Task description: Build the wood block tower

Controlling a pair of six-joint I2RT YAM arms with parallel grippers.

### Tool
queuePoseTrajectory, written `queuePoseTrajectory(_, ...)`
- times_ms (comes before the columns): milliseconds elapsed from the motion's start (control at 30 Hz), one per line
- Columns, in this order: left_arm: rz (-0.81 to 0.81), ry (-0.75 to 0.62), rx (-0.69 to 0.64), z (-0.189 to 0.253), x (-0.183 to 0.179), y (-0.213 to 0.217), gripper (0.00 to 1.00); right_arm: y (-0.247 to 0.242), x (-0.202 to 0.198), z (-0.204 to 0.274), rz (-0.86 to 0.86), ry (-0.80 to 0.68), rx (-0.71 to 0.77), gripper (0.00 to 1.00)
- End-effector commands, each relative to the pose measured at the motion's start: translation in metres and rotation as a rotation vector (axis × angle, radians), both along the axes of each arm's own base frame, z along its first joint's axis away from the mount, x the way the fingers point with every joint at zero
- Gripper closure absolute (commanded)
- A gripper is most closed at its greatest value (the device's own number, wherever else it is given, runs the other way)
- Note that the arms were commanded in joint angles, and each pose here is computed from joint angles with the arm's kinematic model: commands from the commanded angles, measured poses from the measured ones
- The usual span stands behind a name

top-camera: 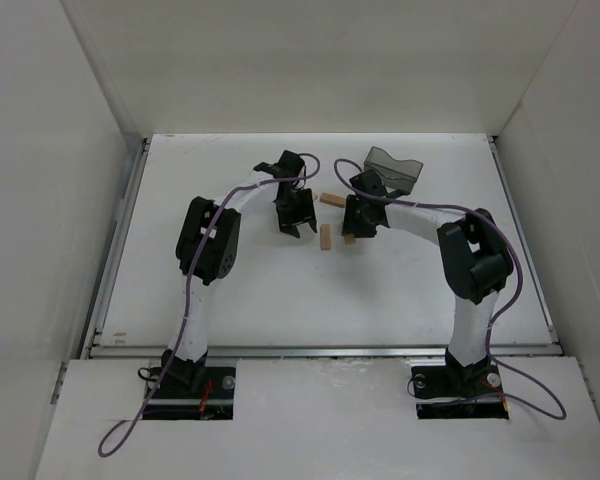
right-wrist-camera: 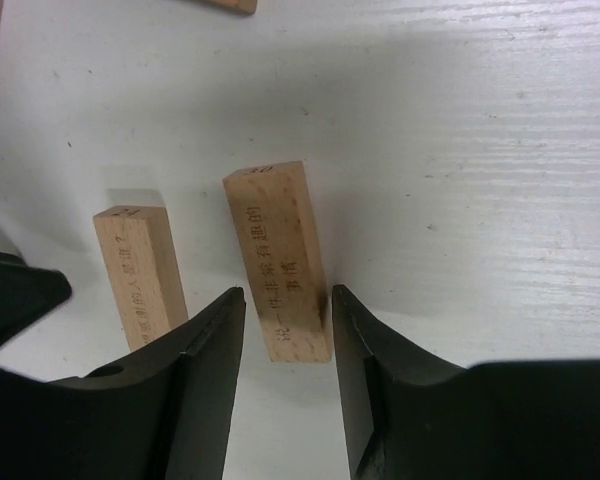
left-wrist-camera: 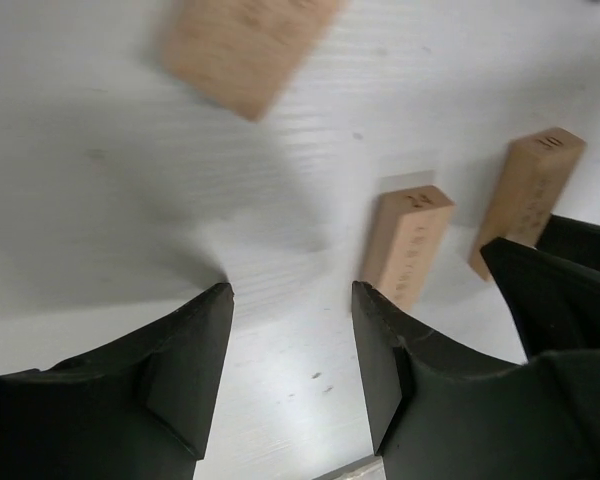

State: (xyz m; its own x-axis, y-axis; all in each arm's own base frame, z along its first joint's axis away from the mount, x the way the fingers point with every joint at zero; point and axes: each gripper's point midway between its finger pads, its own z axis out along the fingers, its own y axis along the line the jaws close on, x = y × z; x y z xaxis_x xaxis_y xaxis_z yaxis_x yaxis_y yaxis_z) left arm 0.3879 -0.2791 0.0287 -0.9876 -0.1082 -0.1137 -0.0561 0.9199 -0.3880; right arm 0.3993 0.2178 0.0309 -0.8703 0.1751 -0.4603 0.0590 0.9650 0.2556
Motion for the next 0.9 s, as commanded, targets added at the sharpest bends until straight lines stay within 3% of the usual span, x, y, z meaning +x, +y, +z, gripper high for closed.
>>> queuePoseTrajectory(0, 0.012, 0.026, 0.237, -0.026, -0.002, 0.061, 0.51, 0.018, 0.012, 0.012, 0.001, -0.053, 0.032, 0.54)
queuePoseTrajectory(267, 0.089, -0.088, 0.265, 0.008, 0.035, 0.098, 0.51, 0.019, 0.004, 0.002, 0.000, -0.036, 0.008, 0.70)
queuePoseTrajectory(467, 0.120, -0.088, 0.279, 0.012, 0.035, 0.118, 0.51, 0.022, -0.007, 0.002, 0.018, -0.028, -0.007, 0.77)
queuePoseTrajectory(867, 0.129, -0.079, 0.239, 0.014, 0.036, 0.120, 0.51, 0.011, -0.021, 0.007, 0.038, -0.030, -0.056, 0.77)
